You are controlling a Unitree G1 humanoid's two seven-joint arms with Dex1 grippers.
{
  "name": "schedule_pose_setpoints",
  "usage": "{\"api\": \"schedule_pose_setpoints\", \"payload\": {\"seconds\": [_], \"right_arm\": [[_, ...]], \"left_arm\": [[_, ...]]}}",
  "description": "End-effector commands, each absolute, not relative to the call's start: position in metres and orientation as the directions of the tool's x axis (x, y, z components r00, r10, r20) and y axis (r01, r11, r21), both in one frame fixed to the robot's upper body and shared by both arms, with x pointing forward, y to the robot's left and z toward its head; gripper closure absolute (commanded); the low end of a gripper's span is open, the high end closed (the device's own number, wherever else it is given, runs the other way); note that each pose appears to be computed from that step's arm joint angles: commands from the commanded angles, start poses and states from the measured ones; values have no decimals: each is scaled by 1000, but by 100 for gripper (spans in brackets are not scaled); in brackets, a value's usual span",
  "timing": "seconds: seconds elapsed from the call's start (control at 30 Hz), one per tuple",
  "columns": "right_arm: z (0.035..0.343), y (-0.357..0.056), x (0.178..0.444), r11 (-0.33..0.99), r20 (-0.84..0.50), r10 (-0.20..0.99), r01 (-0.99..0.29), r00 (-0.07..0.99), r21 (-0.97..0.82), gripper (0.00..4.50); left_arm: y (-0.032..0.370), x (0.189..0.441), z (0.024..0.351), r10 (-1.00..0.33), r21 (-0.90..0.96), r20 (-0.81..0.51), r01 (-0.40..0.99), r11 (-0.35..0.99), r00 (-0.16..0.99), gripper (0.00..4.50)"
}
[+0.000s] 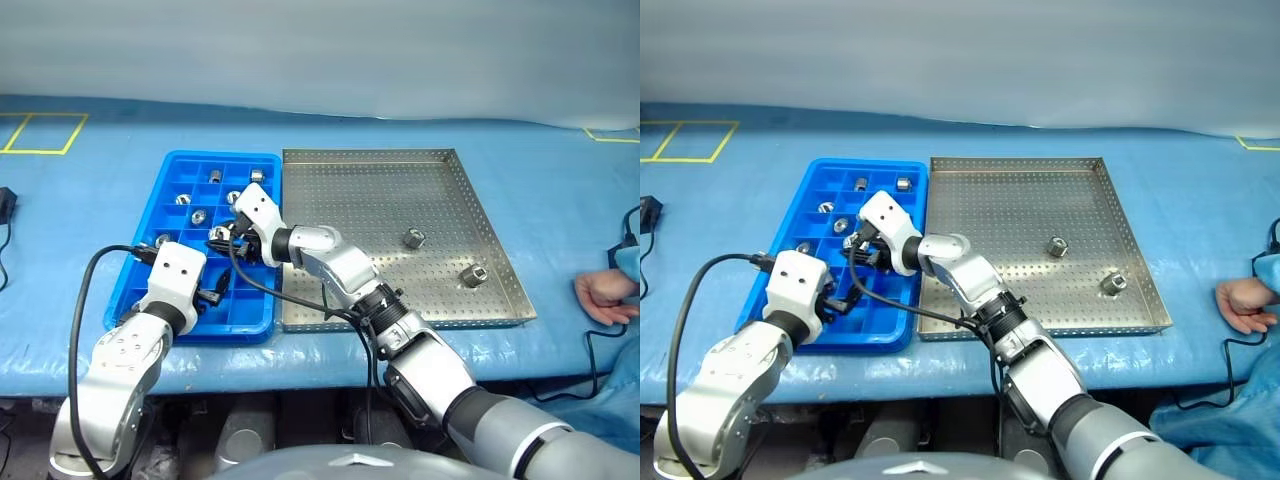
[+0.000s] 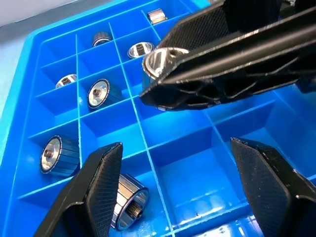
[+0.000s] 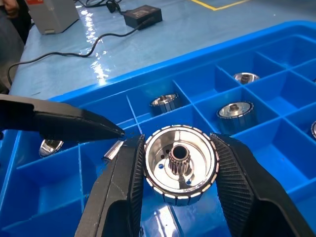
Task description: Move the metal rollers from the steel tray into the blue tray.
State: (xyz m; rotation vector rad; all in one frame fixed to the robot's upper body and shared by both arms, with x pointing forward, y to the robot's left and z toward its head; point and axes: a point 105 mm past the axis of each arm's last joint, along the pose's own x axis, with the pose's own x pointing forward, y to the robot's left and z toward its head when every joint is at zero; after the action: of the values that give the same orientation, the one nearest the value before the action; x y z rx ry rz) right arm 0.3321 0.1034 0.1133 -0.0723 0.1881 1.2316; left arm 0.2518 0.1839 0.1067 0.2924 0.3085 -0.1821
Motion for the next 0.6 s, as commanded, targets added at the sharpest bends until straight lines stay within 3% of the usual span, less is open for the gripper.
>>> {"api": "schedule_pose_setpoints", "payload": {"seconds": [0.03,0.17,0.4,0.5,0.6], "right_arm": [[147,131,323,270,-77,960,-963,268,20,281],[154,129,329,294,-35,955,-956,294,1,153],[177,110,337,359,61,932,-932,356,-46,153],[185,79,339,430,66,903,-898,425,-94,153],[177,28,344,571,12,818,-810,575,-136,153]], "left_arm": [[179,250,115,-139,266,-284,217,939,949,70],[178,251,113,-143,263,-287,221,939,947,70],[171,254,112,-177,250,-284,250,935,943,70],[160,259,121,-226,217,-235,278,936,945,70],[144,267,130,-303,167,-176,331,929,937,70]]}}
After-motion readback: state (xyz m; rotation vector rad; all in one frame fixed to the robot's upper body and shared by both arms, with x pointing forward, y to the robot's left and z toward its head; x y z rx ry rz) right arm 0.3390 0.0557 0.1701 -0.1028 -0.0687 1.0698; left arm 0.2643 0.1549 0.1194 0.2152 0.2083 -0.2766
